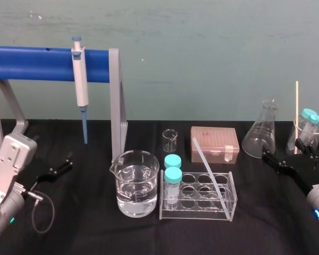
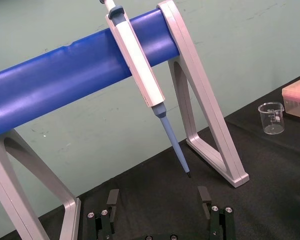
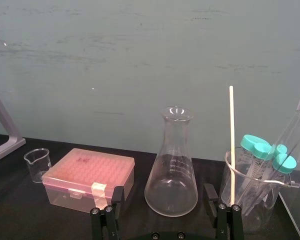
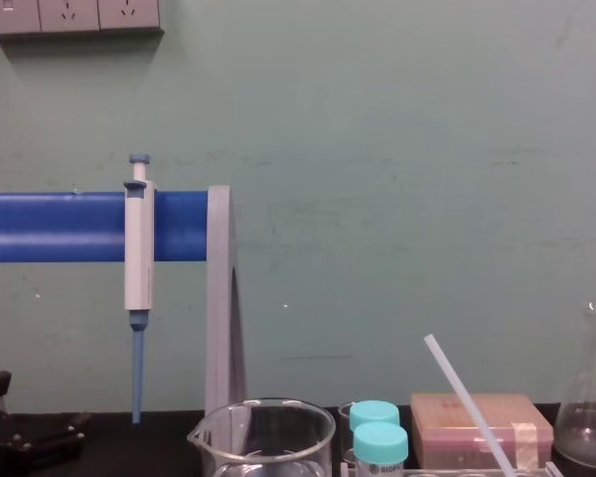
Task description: Pick up the stirring rod with one hand, then place it down.
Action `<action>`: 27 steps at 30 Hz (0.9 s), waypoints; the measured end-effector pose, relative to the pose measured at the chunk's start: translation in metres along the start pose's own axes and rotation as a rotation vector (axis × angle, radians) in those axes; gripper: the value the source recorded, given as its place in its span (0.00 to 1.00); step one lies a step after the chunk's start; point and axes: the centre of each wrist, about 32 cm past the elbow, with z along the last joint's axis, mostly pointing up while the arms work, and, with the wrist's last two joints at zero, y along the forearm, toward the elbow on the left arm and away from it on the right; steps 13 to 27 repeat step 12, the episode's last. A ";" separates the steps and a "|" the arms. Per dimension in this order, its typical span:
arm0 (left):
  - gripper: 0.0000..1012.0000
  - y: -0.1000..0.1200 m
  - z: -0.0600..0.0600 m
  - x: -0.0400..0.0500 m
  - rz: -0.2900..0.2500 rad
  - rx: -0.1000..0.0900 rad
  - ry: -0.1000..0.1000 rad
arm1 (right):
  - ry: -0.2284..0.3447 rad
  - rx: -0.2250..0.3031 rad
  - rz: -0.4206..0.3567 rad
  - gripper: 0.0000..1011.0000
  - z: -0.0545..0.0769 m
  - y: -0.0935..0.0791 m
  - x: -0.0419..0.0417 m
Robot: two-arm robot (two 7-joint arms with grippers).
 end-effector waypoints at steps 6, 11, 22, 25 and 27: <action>0.99 0.000 0.000 0.0000 0.000 0.000 0.000 | 0.000 0.000 0.000 0.99 0.000 0.000 0.0000; 0.99 0.000 0.000 0.0000 0.000 0.000 0.000 | 0.000 0.000 0.000 0.99 0.000 0.000 0.0000; 0.99 0.000 0.000 0.0000 0.000 0.000 0.000 | 0.000 0.001 0.000 0.99 0.000 0.000 0.0000; 0.99 0.000 0.000 0.0000 0.000 0.000 0.000 | 0.000 0.001 0.000 0.99 0.000 0.000 0.0000; 0.99 0.000 0.000 0.0000 0.000 0.000 0.000 | 0.000 0.001 0.000 0.99 0.000 0.000 0.0000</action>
